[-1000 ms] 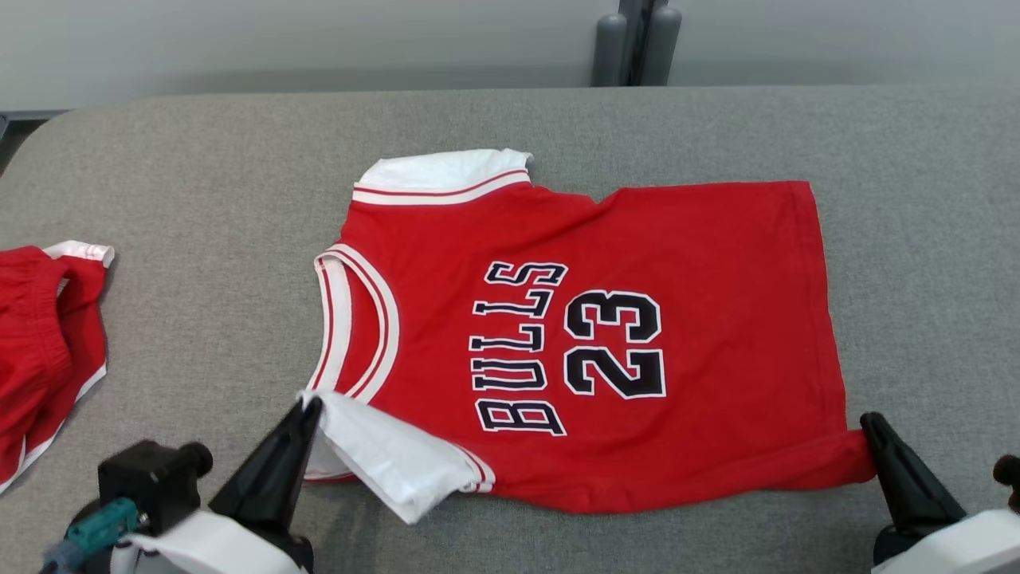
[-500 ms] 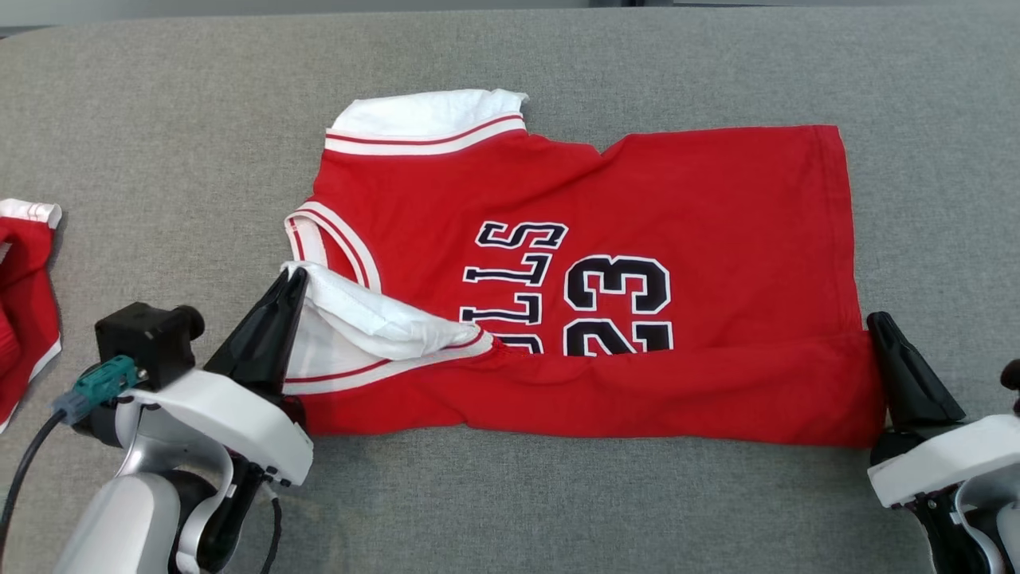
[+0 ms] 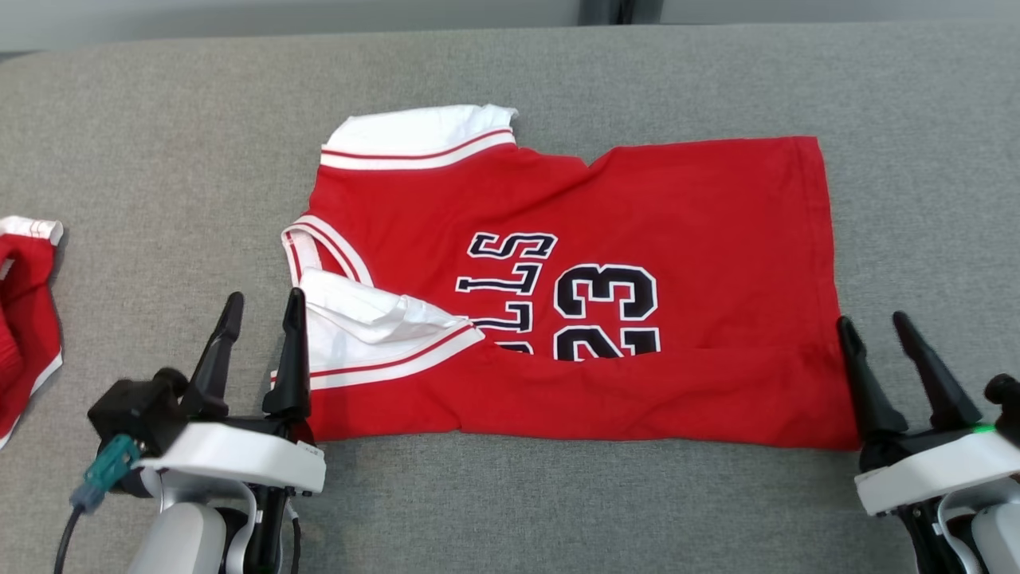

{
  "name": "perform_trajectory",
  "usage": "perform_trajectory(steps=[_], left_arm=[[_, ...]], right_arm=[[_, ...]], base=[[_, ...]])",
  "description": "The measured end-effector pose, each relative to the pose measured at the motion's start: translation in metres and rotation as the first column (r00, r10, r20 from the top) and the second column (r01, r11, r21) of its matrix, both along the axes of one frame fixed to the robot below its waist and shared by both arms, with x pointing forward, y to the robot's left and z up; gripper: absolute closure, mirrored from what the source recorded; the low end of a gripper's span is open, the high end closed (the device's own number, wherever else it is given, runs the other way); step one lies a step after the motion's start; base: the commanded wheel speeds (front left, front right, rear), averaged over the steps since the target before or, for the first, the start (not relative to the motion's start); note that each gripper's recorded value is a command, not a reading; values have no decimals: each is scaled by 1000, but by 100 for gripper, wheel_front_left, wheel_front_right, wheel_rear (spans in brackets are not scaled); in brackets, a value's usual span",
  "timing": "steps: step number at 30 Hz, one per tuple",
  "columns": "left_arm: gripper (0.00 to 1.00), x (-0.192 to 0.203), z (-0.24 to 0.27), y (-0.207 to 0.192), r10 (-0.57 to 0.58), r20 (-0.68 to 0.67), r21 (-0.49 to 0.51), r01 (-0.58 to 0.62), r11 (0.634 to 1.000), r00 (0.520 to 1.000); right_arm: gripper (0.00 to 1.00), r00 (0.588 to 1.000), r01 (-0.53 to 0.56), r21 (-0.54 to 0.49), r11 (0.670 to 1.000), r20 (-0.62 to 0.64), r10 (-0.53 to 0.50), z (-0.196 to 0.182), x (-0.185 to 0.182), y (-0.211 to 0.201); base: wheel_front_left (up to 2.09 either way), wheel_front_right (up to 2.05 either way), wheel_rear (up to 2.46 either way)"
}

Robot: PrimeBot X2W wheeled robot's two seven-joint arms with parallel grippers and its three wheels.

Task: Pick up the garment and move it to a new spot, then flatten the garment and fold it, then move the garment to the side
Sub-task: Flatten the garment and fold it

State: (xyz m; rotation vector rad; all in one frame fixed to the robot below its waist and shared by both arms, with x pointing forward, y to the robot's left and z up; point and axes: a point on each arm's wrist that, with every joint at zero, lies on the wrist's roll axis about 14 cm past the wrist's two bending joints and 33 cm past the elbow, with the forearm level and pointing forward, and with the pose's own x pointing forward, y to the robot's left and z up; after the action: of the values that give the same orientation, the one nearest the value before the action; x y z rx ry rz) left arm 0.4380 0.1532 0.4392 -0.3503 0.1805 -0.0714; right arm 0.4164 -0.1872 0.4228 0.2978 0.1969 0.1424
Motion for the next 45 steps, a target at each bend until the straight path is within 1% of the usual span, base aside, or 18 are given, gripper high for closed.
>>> perform_trajectory(steps=[3,7,10,12,15,23,26,36,39,42,45], left_arm=[[0,-4,14,5,47,83,23,-49,999,995],[0,-5,40,11,71,181,86,-87,992,981],[0,-10,49,13,69,211,122,-97,988,975],[0,-14,52,13,62,223,146,-96,985,973],[0,-22,51,13,49,219,183,-91,979,975],[0,-43,23,11,46,119,192,-68,979,992],[0,-43,20,10,38,105,192,-58,980,994],[0,-42,16,12,29,78,199,-44,979,997],[0,-44,7,10,24,35,196,-30,980,999],[0,-48,-10,10,22,-29,187,-16,982,999],[0,-56,-32,9,25,-106,173,-6,985,994]], right_arm=[[0,996,39,-34,999,84,-36,22,4,-10],[0,980,95,-86,992,184,-78,50,5,-21],[0,966,105,-126,987,249,-71,70,4,-19],[0,961,105,-138,985,268,-65,76,0,-16],[0,966,112,-153,982,249,-72,70,-12,-17],[0,975,131,-127,983,195,-105,55,-34,-16],[0,975,139,-109,984,191,-117,54,-36,-16],[0,975,136,-93,986,188,-117,53,-34,-13],[0,977,131,-93,987,178,-113,50,-34,-12],[0,985,128,-95,987,131,-115,35,-36,-13],[0,993,111,-94,989,47,-107,10,-43,-8]], base=[[0,0,0],[0,0,0],[0,0,0],[0,0,0],[0,0,0],[0,0,0],[0,0,0],[0,0,0],[0,0,0],[0,0,0],[0,0,0]])
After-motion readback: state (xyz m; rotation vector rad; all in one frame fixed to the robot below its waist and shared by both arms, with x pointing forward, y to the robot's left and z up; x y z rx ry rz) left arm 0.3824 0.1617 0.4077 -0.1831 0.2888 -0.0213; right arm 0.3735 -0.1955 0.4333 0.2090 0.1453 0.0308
